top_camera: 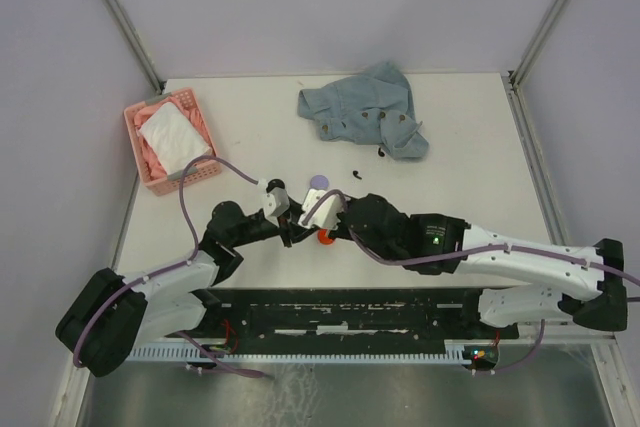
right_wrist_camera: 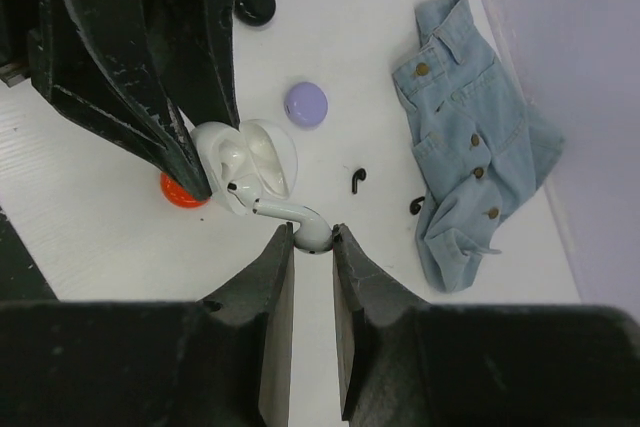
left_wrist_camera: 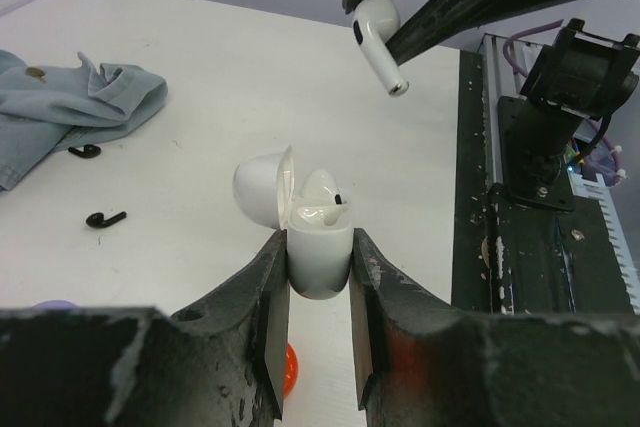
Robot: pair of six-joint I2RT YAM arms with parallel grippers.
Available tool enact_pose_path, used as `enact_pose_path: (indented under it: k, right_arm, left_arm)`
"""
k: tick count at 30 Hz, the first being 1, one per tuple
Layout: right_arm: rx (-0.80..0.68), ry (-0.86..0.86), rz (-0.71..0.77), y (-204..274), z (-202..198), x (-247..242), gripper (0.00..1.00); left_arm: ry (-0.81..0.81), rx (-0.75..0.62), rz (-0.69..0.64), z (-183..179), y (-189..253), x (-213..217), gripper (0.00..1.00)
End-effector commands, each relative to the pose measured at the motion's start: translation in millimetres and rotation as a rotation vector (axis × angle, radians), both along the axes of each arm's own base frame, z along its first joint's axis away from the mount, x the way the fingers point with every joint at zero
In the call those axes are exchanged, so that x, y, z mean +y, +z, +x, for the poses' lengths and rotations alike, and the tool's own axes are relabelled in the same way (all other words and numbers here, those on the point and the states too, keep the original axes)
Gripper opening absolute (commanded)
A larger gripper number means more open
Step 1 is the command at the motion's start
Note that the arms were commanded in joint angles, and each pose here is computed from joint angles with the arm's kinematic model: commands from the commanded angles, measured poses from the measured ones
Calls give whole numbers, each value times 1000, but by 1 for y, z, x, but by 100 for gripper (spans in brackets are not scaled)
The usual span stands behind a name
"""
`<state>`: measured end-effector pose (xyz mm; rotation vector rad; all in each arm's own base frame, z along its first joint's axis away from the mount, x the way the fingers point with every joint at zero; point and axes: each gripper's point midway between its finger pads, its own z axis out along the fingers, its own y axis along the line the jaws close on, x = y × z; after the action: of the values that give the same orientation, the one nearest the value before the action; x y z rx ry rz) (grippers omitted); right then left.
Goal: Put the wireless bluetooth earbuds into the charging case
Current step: Place the earbud in the charging case.
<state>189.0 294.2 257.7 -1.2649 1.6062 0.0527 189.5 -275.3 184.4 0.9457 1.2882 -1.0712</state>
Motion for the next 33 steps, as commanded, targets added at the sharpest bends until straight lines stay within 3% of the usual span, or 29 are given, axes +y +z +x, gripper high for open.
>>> enact_pose_path:
  k: [1,16,33]
  right_arm:
    - [-120,13,-50,4,6,14,11]
    - [-210,-9,-197,-22,12,24,6]
    - [-209,52,-232,-29,-3,34,12]
  left_arm:
    - [-12,-104,-29,2,23,-3,3]
    - [-32,-102,-46,-2,28,-4,3]
    - [10,-47,-65,7,30,-5,3]
